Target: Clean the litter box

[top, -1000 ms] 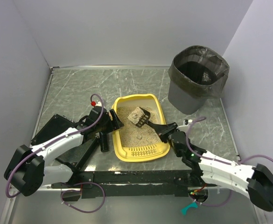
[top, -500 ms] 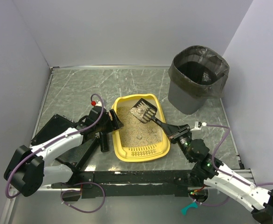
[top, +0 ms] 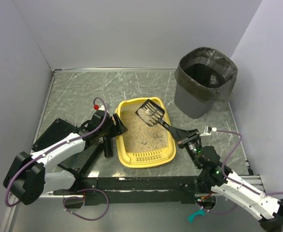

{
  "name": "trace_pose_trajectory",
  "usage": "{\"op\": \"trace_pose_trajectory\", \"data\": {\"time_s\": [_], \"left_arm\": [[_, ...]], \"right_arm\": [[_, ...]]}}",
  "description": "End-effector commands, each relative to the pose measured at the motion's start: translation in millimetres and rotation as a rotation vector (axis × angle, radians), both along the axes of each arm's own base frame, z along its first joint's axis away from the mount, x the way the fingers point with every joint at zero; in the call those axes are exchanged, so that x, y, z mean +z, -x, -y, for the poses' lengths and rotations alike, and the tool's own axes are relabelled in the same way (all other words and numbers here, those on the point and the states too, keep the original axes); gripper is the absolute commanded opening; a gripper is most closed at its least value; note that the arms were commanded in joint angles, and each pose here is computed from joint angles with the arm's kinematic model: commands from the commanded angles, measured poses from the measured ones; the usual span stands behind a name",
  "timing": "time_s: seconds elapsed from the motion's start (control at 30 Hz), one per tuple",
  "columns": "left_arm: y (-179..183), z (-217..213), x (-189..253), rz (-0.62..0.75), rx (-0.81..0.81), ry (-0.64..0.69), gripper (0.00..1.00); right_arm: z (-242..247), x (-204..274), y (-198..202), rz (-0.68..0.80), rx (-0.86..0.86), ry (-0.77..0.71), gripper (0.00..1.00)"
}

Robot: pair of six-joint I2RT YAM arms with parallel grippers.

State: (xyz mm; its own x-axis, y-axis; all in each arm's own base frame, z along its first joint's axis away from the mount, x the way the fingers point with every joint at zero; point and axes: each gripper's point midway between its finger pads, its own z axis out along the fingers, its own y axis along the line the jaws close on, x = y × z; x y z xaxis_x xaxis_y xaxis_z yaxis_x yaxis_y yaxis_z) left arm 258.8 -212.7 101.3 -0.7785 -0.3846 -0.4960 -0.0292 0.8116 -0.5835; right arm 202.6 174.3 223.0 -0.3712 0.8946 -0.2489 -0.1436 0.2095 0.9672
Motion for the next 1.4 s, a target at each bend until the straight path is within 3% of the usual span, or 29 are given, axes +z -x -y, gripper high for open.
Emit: {"op": "trace_pose_trajectory", "data": {"time_s": [0.0,0.17,0.2,0.27,0.3,0.33,0.43,0.57,0.63,0.8,0.9,0.97,1.0,1.1,1.17,1.2,1.27,1.37], "left_arm": [[-22.7,15.6,49.4,0.167,-0.021,0.102,0.71],[-20.4,21.0,48.1,0.154,-0.052,0.113,0.71],[-20.9,20.6,47.8,0.155,-0.051,0.108,0.71],[-22.6,19.3,45.8,0.156,-0.038,0.106,0.71],[-23.5,20.0,45.4,0.154,-0.037,0.110,0.71],[-22.8,21.1,45.3,0.147,-0.043,0.111,0.71],[-21.0,21.4,45.0,0.142,-0.057,0.099,0.71],[-20.9,20.5,42.5,0.141,-0.053,0.100,0.71],[-17.9,23.0,41.1,0.137,-0.075,0.104,0.71],[-17.3,21.2,38.7,0.128,-0.073,0.093,0.71],[-17.8,18.9,39.8,0.138,-0.059,0.094,0.71],[-18.2,19.0,42.4,0.138,-0.061,0.088,0.71],[-17.8,19.1,42.4,0.139,-0.067,0.085,0.71],[-17.8,18.4,42.3,0.146,-0.067,0.086,0.71],[-16.4,21.5,40.7,0.141,-0.077,0.099,0.71],[-16.8,22.8,41.3,0.142,-0.079,0.106,0.71],[-18.0,24.2,39.9,0.137,-0.082,0.108,0.71],[-18.8,24.6,41.4,0.131,-0.091,0.090,0.71]], "right_arm": [[4.6,24.1,4.7,0.038,0.005,-0.019,0.00],[17.6,31.1,8.8,0.043,-0.025,-0.014,0.00],[23.0,5.6,8.0,-0.052,-0.050,0.020,0.00],[17.6,-13.4,4.1,-0.053,-0.047,-0.033,0.00],[13.6,15.7,5.7,0.038,-0.020,-0.157,0.00],[9.6,8.4,5.8,0.017,-0.004,-0.152,0.00],[19.2,-12.5,4.7,-0.132,-0.055,-0.023,0.00],[7.8,25.6,10.1,0.015,0.018,0.037,0.00],[22.1,2.7,5.9,-0.121,-0.058,0.071,0.00],[14.1,3.6,3.4,-0.088,-0.039,-0.019,0.00],[11.2,16.7,-2.5,-0.032,-0.048,-0.164,0.00],[12.1,32.2,-1.4,-0.004,-0.048,-0.120,0.00],[15.4,9.2,-1.8,-0.090,-0.066,-0.030,0.00],[20.2,16.8,0.0,-0.079,-0.076,0.017,0.00],[21.0,15.5,2.0,-0.086,-0.071,-0.036,0.00],[16.2,37.3,1.7,-0.011,-0.048,-0.134,0.00],[-0.7,18.3,0.9,-0.051,0.010,-0.131,0.00],[10.5,6.6,0.7,-0.162,-0.041,0.031,0.00]]}}
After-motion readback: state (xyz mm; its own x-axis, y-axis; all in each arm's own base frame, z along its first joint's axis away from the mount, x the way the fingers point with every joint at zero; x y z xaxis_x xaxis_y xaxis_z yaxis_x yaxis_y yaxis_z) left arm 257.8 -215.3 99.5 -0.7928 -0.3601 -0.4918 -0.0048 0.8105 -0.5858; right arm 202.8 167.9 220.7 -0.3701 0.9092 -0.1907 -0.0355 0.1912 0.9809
